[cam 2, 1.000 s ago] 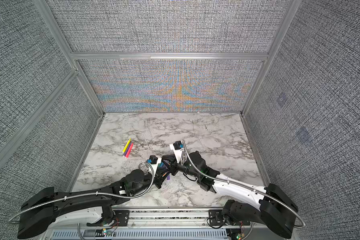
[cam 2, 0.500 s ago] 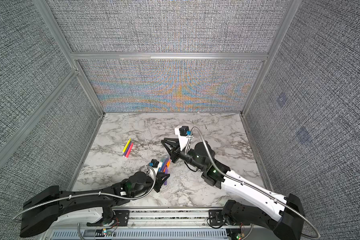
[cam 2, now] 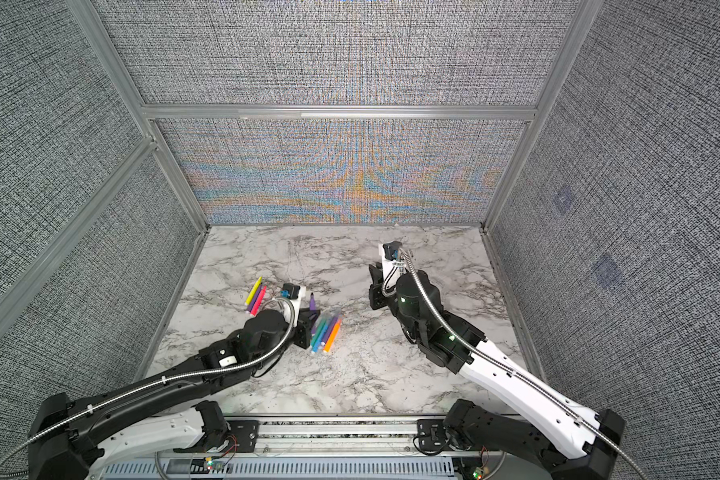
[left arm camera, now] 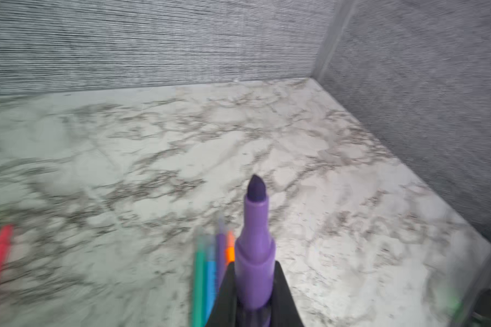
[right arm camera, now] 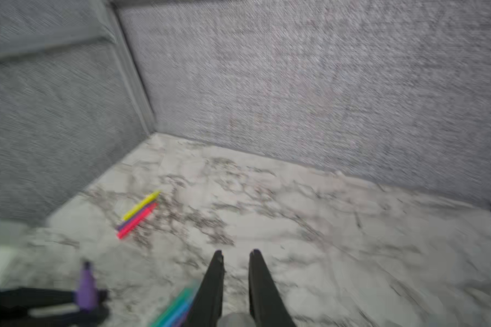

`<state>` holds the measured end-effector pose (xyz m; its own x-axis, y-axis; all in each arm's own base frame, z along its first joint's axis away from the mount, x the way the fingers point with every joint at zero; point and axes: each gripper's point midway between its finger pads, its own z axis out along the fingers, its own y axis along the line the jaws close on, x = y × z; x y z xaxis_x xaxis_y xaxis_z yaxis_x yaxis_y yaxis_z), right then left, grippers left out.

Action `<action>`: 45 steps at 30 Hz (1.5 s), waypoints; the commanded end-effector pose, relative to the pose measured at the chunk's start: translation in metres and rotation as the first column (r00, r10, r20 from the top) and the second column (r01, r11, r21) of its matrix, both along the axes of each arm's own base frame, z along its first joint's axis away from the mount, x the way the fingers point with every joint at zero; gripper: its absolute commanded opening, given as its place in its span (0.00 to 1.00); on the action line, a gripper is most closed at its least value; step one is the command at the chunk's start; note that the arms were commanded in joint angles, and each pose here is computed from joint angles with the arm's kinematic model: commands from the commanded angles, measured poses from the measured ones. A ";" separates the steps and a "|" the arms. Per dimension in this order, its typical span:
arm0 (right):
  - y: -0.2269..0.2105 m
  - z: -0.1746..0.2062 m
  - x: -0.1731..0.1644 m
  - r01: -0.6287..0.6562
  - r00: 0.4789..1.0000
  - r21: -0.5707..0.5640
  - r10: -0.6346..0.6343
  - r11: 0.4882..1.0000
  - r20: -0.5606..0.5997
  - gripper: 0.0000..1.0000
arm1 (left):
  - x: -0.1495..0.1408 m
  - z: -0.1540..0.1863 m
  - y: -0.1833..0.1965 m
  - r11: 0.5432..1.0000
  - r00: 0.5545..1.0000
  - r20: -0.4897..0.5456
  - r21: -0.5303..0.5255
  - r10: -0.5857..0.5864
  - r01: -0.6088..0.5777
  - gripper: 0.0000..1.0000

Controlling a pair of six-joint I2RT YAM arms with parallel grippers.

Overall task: Remove pen caps from pens
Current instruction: Place the pen at the middle-left of the table.

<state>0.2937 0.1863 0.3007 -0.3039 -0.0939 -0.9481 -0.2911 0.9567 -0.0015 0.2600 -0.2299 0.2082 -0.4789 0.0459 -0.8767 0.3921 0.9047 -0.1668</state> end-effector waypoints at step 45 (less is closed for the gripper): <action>-0.094 -0.154 0.025 0.181 0.932 -0.182 -0.228 0.966 -0.282 0.00 | 0.109 -0.155 0.165 0.826 0.766 -0.455 0.537 0.455 -0.172 0.20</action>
